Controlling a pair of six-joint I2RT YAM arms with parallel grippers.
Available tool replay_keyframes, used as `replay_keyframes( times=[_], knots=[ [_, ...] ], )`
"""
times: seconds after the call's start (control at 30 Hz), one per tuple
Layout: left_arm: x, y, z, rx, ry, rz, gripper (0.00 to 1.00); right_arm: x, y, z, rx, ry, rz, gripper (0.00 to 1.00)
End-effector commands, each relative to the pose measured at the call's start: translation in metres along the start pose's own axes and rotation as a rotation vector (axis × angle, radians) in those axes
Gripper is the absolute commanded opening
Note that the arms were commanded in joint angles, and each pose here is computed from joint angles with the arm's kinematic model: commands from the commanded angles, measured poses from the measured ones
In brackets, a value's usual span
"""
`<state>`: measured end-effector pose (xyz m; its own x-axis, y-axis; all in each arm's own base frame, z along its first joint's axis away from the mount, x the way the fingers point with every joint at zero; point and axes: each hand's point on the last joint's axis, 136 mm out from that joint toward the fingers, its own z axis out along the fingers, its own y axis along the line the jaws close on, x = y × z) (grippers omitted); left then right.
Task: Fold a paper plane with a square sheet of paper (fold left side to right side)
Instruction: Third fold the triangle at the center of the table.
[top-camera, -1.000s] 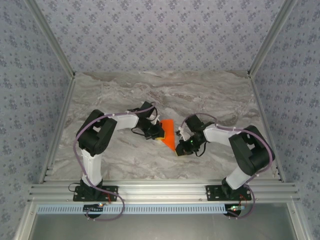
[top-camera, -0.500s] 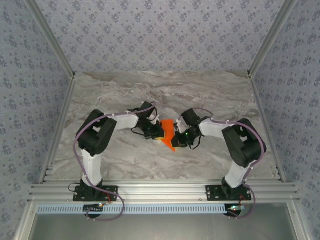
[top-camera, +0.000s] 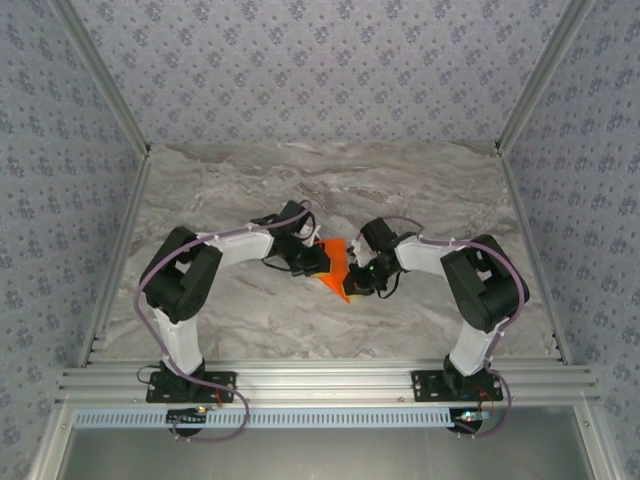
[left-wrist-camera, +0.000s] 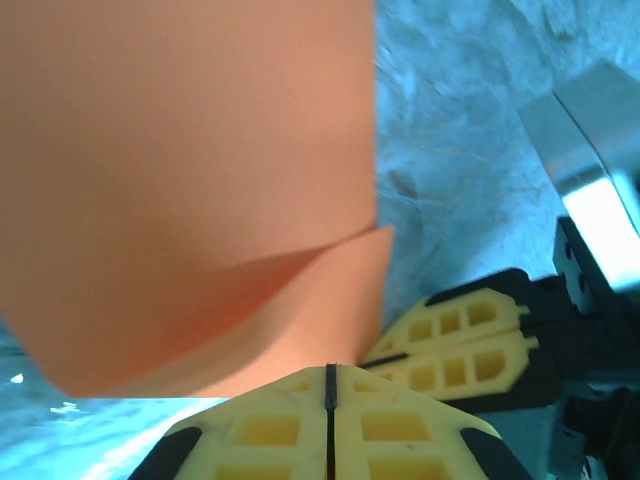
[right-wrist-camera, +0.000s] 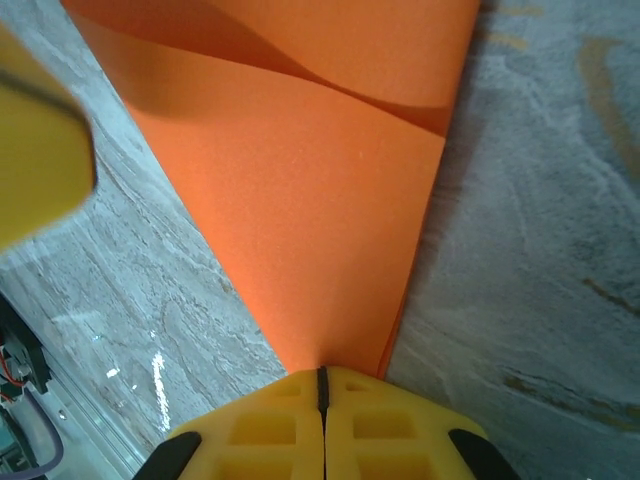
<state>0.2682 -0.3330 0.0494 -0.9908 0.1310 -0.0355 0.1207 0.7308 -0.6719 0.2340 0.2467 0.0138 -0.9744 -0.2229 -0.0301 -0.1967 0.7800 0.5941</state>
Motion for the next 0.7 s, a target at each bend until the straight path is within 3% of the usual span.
replay_keyframes(
  times=[0.0, 0.67],
  knots=[
    [0.013, -0.015, 0.002, 0.035, 0.03, 0.014, 0.06, 0.028, -0.053, 0.008, 0.226, 0.085, 0.113, 0.01],
    [0.027, 0.001, 0.033, 0.055, 0.093, -0.048, 0.02, 0.029, -0.055, 0.013, 0.248, 0.109, 0.116, 0.0]
  ],
)
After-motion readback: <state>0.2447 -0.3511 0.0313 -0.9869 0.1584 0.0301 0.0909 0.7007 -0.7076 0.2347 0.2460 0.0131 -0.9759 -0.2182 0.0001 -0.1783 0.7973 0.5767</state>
